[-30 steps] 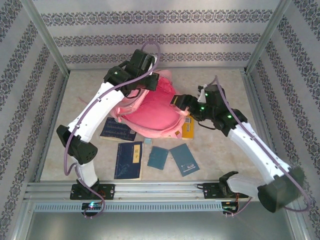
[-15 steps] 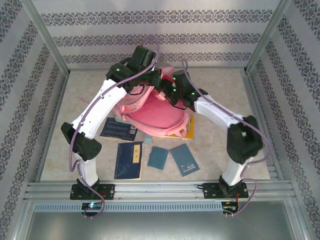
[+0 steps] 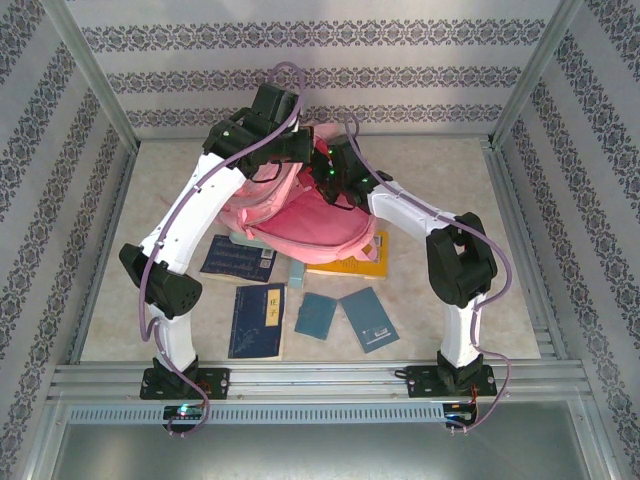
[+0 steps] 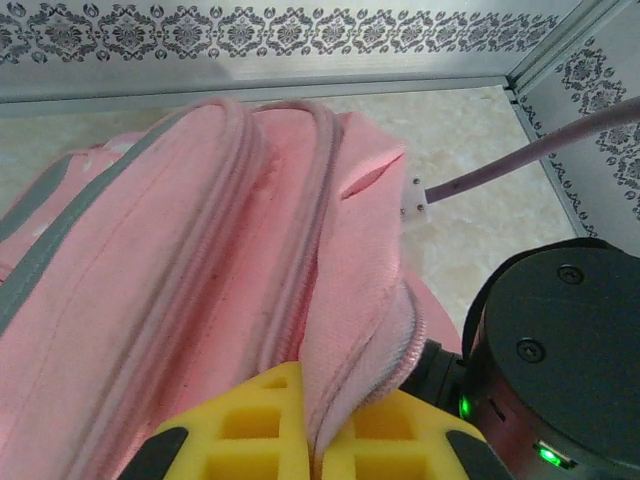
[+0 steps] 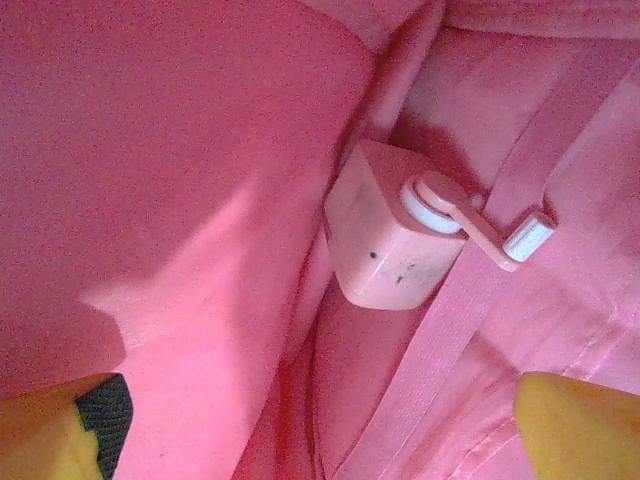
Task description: Pack the student bag
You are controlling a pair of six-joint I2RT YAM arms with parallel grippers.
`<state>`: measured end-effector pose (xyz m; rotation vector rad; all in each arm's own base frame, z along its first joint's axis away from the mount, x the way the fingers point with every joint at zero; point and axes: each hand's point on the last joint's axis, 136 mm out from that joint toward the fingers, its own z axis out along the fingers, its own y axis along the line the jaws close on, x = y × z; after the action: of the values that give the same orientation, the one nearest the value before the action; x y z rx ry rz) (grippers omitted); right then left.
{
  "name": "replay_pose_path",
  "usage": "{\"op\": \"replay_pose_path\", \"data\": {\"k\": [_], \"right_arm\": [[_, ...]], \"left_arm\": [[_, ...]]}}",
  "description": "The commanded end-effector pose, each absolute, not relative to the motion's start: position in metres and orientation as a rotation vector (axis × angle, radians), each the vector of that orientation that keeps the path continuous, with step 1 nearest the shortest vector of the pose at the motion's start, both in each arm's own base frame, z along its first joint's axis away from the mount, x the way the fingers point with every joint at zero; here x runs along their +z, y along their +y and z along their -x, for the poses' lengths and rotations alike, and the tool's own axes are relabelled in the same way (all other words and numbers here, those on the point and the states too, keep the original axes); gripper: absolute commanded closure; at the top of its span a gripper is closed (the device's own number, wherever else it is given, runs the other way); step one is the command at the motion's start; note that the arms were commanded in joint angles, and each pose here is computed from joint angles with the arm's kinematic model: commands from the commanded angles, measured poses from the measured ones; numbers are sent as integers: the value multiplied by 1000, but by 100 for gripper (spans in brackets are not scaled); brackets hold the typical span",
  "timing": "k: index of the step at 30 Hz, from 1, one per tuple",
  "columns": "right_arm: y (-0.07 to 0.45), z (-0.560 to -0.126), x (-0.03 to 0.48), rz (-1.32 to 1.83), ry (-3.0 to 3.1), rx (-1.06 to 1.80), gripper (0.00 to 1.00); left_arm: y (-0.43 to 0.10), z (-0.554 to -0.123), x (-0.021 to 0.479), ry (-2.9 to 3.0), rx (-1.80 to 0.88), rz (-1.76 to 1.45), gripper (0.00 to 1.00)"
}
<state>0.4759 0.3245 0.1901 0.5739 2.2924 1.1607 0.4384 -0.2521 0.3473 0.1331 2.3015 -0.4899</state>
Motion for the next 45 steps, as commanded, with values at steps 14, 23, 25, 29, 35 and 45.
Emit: {"op": "replay_pose_path", "data": {"k": [14,23,25,29,35,45], "right_arm": [[253,-398,294,-25,2087,969,10],[254,-307,267,315,2228,667,23],[268,-286,258,458,2221,632,22],[278,-268,224,480,2399,578,23],[301,-270,174,417,2558,497,12],[320,-308,111,-33,2763,273,14]], "left_arm": [[-233,-468,383,2164,-541,-11,100],[-213,-499,384,2111,-403,153,100],[-208,-509,381,2105,-394,181,100],[-203,-526,385,2067,-420,237,100],[-203,-540,385,2051,-486,257,100],[-212,-538,367,2109,-532,255,100]]}}
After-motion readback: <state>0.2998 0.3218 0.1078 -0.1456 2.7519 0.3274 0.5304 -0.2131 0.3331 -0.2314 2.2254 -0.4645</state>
